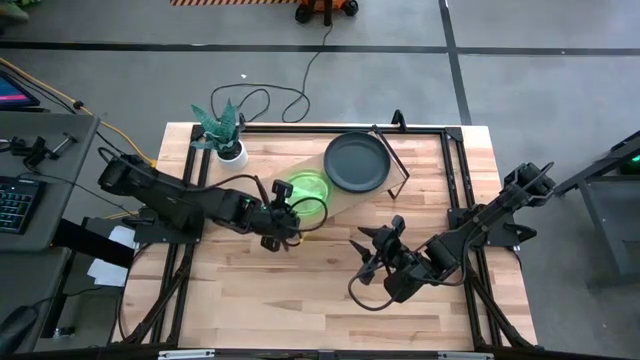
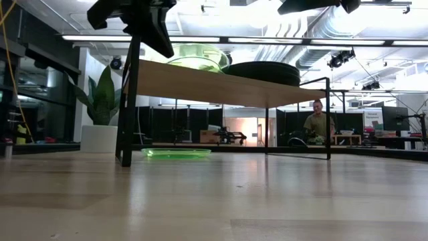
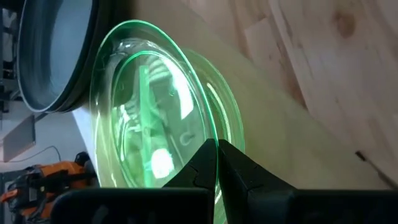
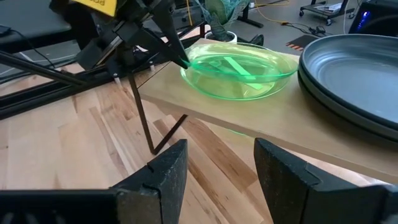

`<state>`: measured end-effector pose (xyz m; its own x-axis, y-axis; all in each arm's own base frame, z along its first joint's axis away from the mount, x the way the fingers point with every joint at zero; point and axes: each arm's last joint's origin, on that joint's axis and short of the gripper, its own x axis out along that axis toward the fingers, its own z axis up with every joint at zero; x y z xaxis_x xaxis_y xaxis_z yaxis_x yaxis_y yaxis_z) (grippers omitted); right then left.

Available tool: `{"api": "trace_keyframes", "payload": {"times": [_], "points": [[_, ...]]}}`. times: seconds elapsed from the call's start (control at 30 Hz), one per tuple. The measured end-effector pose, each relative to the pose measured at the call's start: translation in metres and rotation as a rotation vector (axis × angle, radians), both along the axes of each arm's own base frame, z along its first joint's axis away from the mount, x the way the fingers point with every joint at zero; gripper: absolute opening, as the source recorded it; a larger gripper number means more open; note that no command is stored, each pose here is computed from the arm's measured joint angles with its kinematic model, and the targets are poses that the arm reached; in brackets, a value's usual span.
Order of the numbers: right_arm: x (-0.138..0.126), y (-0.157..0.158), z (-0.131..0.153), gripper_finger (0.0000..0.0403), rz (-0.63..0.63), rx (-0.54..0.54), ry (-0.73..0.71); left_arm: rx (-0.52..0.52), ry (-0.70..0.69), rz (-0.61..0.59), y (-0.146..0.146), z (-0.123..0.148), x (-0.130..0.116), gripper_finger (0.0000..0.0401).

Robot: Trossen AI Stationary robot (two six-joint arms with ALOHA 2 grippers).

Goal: Place and stack plates onto a shelf
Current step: Stack the bottom green plate on top of the green plate on the shelf, then stack the green plate on top of the other green plates on the shelf

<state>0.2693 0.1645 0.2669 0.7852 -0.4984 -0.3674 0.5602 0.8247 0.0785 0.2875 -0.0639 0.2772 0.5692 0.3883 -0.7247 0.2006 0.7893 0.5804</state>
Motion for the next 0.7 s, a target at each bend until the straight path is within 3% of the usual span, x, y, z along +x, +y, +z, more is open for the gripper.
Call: {"api": "trace_keyframes", "payload": {"times": [0.23, 0.7], "points": [[0.0000, 0.0001, -0.0001, 0.0170, 0.004, 0.004, 0.003, 0.004, -0.007, 0.028, 0.0070, 0.0004, 0.0017, 0.0013], [0.0000, 0.0001, -0.0001, 0.0170, -0.003, 0.020, -0.007, -0.013, -0.026, 0.013, -0.0019, 0.0081, -0.0067, 0.0141]]}}
